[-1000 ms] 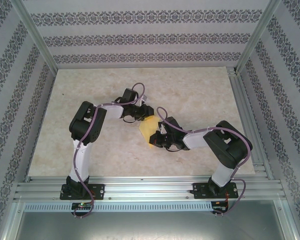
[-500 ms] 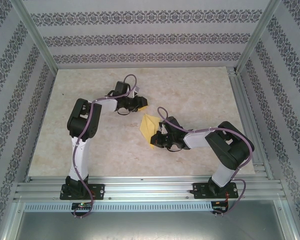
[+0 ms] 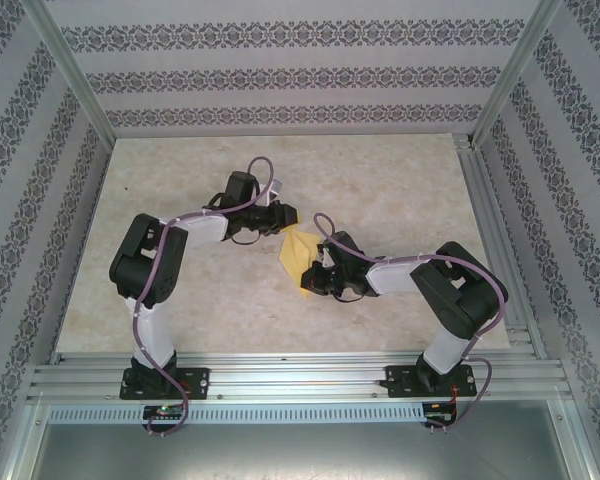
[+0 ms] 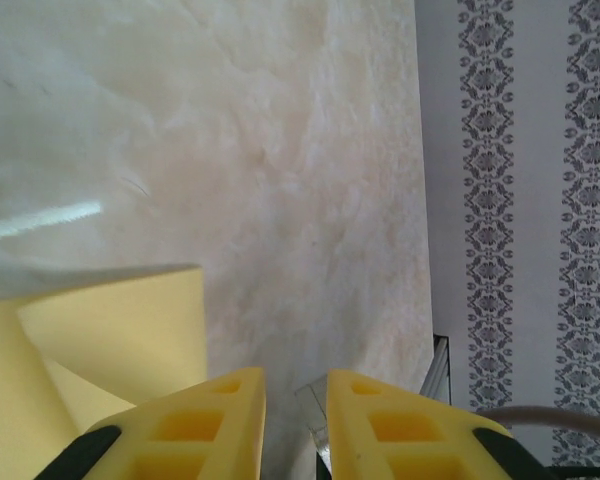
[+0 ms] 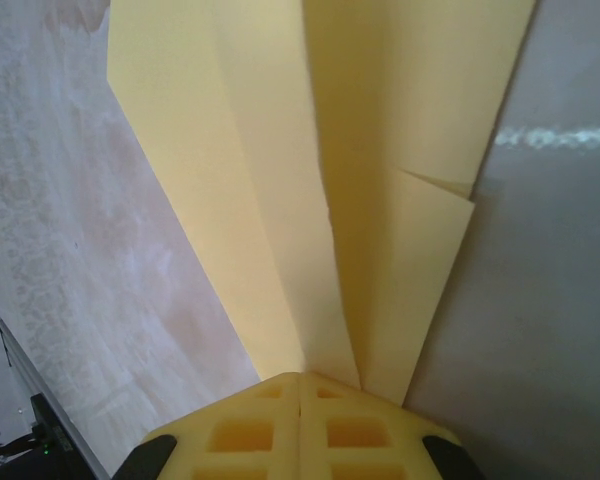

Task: Fold a paper plane with a square sheet of paper (pick it up from the middle)
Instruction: Fourth fold the wing at the center of the table.

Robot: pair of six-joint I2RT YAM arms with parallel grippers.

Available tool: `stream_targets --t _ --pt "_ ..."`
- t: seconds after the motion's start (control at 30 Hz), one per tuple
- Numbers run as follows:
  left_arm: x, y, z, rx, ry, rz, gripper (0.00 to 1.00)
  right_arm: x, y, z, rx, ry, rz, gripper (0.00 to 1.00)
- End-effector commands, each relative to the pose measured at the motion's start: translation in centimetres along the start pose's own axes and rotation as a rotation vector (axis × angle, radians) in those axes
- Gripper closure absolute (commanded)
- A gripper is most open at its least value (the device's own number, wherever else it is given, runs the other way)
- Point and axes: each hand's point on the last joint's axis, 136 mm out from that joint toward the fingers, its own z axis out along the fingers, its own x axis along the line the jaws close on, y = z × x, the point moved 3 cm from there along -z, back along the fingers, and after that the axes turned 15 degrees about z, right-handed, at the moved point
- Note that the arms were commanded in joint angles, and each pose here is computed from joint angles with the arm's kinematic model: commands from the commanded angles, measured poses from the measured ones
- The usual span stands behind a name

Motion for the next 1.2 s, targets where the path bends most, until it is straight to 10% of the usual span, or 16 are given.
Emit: stream_targets --t 0.0,1.17 --pt "0.3 -1.1 0.9 0.007 -0.006 0.002 0.77 -4.7 -1.0 0.6 0.037 -0.169 0.058 1.00" --pt "8.9 0.8 2.7 0.049 0.184 -0.040 0.79 -6.1 -1.7 0.2 0.048 -0.214 0.072 1.00"
